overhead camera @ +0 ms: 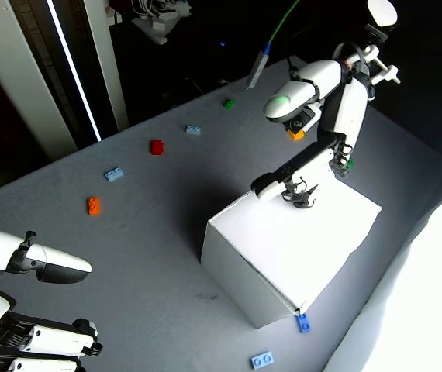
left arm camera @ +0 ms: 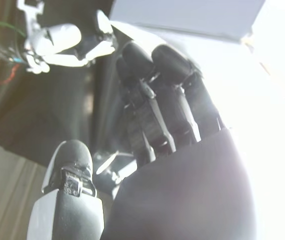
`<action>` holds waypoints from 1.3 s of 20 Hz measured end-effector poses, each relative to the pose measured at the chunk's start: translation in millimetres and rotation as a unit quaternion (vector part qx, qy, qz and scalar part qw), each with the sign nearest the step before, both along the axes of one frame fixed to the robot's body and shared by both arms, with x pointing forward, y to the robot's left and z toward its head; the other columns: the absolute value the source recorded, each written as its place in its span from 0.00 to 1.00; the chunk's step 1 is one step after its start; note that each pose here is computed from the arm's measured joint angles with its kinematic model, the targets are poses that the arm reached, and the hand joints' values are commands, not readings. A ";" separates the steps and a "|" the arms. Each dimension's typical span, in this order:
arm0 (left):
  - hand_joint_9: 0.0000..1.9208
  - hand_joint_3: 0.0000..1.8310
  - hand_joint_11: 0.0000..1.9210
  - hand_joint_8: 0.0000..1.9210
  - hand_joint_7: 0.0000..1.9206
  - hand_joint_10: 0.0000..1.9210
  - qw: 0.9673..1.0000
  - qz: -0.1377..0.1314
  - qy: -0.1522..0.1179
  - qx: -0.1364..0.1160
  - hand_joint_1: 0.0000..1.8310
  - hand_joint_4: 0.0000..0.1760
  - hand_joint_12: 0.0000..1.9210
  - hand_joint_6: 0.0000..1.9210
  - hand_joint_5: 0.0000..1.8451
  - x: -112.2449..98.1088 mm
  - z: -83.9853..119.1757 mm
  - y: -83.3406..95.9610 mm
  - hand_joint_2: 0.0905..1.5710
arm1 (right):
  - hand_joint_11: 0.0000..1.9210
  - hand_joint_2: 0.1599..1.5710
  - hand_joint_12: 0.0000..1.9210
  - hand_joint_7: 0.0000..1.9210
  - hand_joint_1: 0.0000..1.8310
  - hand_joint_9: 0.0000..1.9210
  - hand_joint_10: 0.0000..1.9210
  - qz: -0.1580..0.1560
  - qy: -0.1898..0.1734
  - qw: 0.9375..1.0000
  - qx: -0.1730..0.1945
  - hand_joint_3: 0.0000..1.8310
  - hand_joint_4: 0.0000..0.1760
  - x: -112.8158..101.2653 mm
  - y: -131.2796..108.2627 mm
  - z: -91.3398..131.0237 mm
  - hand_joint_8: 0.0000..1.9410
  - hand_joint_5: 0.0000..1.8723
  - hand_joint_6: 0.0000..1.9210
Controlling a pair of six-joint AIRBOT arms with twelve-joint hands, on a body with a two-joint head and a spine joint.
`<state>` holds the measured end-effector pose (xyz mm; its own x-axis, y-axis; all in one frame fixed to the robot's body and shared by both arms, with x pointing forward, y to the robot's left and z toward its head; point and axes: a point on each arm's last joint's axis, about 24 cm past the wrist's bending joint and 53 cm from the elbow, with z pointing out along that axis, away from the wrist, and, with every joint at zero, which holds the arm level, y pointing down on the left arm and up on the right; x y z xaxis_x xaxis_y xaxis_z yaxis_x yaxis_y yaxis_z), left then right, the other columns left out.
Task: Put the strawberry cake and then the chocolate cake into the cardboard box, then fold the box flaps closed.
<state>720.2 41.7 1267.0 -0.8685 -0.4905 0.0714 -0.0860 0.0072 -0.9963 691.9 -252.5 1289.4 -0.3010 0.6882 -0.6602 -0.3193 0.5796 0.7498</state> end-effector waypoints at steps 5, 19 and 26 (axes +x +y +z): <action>0.34 0.00 0.18 0.00 0.44 0.45 1.000 0.008 -0.004 -0.008 0.10 0.00 0.82 0.00 0.34 14.9 5.7 -6.9 0.79 | 0.16 0.82 0.95 0.37 0.05 0.29 0.71 0.000 0.000 1.000 0.000 0.00 0.00 0.0 0.0 0.2 0.57 0.35 0.54; 0.33 0.00 0.17 0.00 0.43 0.47 1.000 0.015 0.018 -0.014 0.09 0.00 0.83 0.00 0.33 15.9 -2.3 -4.9 0.80 | 0.15 0.83 0.96 0.37 0.04 0.28 0.72 0.000 -0.001 1.000 -0.001 0.00 0.00 -0.1 0.1 0.3 0.58 0.34 0.56; 0.33 0.00 0.18 0.00 0.43 0.47 0.998 0.038 -0.033 0.033 0.09 0.00 0.83 0.00 0.33 23.6 29.6 36.9 0.79 | 0.15 0.82 0.94 0.38 0.04 0.29 0.70 0.000 -0.001 1.000 -0.002 0.00 0.00 0.0 0.0 0.0 0.54 0.36 0.53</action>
